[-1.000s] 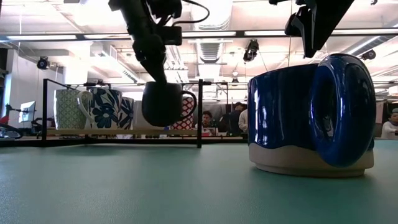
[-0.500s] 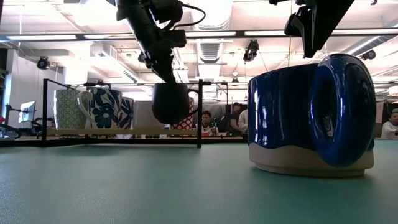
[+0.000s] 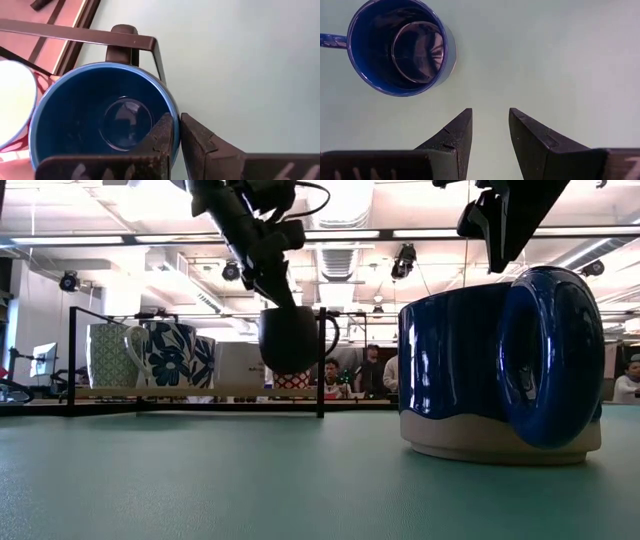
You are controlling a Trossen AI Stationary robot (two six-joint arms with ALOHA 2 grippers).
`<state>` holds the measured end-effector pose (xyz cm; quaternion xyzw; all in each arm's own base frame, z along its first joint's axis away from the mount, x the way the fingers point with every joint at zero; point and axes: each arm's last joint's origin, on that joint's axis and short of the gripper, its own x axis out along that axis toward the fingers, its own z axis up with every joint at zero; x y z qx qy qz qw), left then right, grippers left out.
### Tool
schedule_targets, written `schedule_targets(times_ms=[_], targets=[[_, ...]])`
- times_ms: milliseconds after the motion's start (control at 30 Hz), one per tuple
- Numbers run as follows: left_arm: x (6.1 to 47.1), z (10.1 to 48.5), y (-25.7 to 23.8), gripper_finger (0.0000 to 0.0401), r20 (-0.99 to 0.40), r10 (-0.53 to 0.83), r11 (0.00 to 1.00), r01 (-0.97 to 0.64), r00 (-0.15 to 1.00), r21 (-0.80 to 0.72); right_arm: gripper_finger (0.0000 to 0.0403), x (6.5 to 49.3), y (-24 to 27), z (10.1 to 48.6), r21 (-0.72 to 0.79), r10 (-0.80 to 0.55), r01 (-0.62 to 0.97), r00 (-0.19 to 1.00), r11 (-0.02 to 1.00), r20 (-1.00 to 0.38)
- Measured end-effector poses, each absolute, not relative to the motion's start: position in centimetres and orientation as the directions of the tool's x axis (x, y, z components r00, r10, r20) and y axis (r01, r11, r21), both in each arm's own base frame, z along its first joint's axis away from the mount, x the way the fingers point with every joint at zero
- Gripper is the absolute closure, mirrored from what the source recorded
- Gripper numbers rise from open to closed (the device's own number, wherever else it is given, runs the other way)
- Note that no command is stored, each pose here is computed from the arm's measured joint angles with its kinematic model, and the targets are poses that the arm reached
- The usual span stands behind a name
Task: Place coffee mugs
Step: Put the black mug on the shelf
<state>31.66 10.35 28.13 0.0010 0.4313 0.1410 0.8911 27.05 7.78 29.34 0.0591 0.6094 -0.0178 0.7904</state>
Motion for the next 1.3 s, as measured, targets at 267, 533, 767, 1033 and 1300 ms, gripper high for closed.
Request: schedule_targets(times_ms=[267,533,767,1033,1300], targets=[[31.7,27.9,10.3,0.0394,-0.766,0.233,0.965,-0.240,0.599,0.106,0.0284,27.0,7.8,29.3,0.071,0.044,0.098,0.256,0.993,-0.966],[31.6,26.7,10.3,0.0394,-0.767,0.231,0.964,-0.246,0.598,0.099,0.0284,27.0,7.8,29.3,0.069,0.043,0.094,0.255,0.993,-0.966],[31.7,26.8,10.5,0.0394,-0.756,0.239,0.963,-0.251,0.609,0.101,0.0284,27.0,7.8,29.2,0.069,0.043,0.096,0.253,0.993,-0.967],[32.4,25.8,10.7,0.0394,-0.775,0.229,0.965,-0.242,0.589,0.101,0.0284,27.1,7.8,29.2,0.070,0.043,0.096,0.255,0.993,-0.966],[32.8,25.6,10.9,0.0392,-0.780,0.228,0.965,-0.241,0.583,0.103,0.0284,27.0,7.8,29.0,0.070,0.042,0.105,0.248,0.992,-0.968]])
